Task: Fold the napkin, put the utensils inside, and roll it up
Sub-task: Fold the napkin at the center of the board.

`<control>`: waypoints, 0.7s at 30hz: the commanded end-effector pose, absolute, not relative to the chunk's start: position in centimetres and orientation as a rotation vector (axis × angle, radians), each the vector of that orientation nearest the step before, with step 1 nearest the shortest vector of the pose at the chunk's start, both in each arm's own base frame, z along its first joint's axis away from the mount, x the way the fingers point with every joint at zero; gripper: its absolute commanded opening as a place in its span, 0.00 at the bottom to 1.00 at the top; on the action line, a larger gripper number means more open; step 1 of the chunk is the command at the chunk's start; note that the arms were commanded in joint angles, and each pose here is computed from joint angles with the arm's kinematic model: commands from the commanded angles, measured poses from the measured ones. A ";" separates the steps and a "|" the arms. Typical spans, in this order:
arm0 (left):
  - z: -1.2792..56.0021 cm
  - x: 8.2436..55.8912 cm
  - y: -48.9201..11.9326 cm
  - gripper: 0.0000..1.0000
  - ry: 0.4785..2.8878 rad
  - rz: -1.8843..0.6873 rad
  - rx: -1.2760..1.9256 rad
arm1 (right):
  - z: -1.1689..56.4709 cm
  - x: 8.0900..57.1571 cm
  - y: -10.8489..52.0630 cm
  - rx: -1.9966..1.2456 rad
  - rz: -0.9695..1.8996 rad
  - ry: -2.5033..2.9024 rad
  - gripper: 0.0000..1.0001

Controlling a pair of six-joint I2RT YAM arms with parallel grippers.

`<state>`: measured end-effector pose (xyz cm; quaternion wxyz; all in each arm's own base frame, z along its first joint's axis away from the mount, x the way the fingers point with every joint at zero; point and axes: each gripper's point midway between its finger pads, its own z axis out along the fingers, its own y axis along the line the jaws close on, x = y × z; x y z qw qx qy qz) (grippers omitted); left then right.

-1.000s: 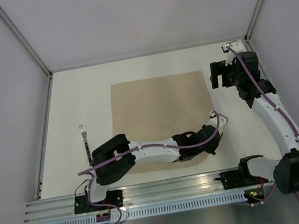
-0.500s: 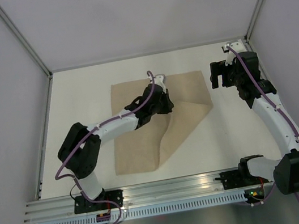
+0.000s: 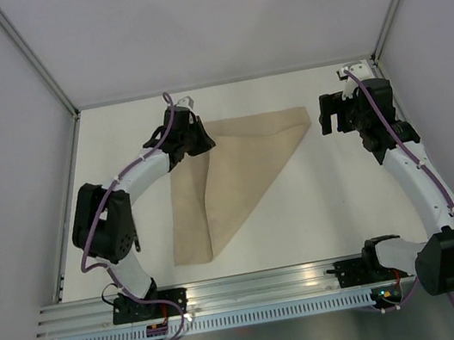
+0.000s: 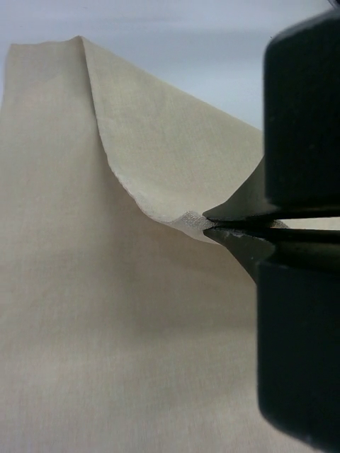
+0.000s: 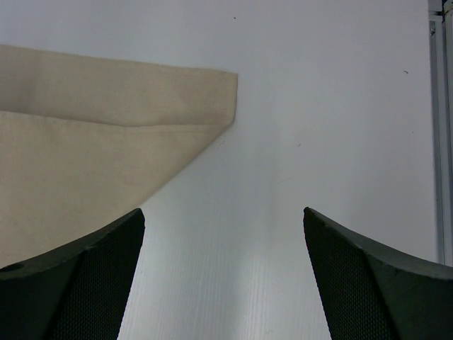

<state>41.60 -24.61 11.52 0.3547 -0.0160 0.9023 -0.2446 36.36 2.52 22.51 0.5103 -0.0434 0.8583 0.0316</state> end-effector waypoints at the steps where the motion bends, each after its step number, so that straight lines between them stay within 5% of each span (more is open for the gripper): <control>1: 14.7 43.0 -23.8 0.02 2.284 -0.694 -0.031 | 23.0 36.2 1.9 -0.080 0.047 2.046 0.98; 21: 14.3 49.2 -19.1 0.02 2.321 -0.688 -0.101 | 22.4 36.2 1.9 -0.085 0.042 2.061 0.98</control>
